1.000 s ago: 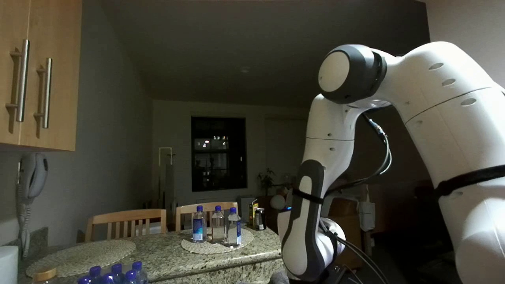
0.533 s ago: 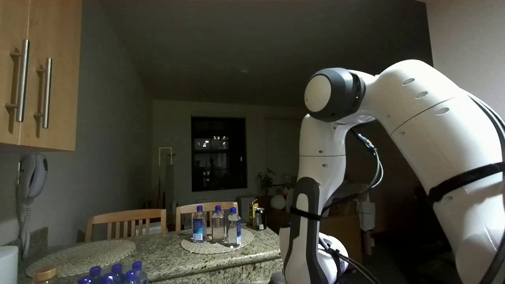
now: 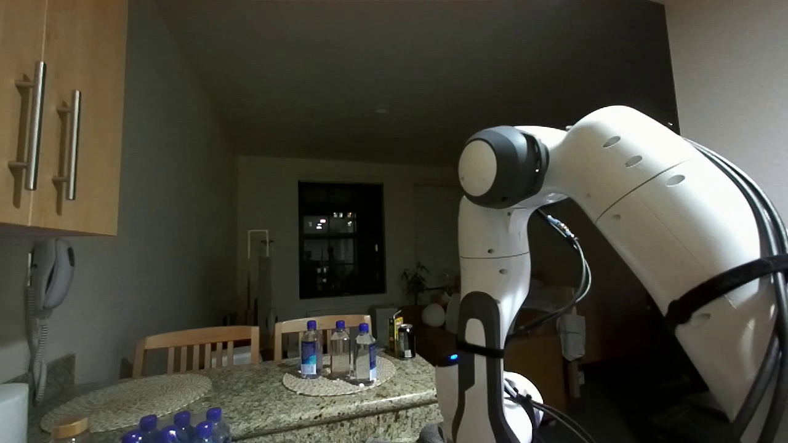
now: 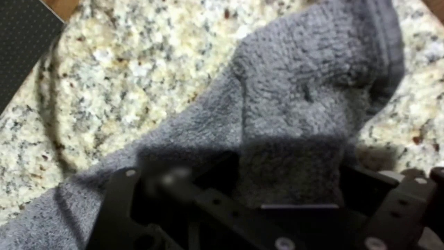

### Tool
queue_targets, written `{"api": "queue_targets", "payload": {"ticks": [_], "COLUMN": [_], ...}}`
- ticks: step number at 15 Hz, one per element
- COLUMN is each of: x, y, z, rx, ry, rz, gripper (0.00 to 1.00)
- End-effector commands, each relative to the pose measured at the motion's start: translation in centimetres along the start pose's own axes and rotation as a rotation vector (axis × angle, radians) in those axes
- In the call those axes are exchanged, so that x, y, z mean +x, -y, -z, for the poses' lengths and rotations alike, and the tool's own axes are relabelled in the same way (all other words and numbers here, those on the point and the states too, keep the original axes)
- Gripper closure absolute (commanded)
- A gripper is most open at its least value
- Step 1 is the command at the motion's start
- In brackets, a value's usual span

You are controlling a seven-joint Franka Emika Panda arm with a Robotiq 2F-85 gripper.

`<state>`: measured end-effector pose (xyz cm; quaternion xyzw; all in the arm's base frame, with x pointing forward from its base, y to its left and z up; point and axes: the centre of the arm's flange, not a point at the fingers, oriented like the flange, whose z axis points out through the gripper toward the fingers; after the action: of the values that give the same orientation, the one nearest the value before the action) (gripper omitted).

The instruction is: Move the grey towel to the left side of the counter.

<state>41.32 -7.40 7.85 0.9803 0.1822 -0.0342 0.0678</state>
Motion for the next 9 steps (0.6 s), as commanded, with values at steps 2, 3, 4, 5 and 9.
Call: {"api": "queue_targets", "payload": {"ticks": [2,3,4,5,9], "x": [-0.7,-0.6,-0.4,-0.3,0.2], "y": [-0.4,-0.3,-0.3,-0.2,0.5], "z": [-1.8,-1.7,-1.5,-1.2,0.5], "rx": [-0.043,-0.05,-0.056,-0.061,-0.073], "ry": [0.019,0.02,0.02,0.017,0.031], "rz": [0.099,0.104,0.11,0.111,0.138], "gripper": [0.73,0.79,0.86,0.9,0.96]}}
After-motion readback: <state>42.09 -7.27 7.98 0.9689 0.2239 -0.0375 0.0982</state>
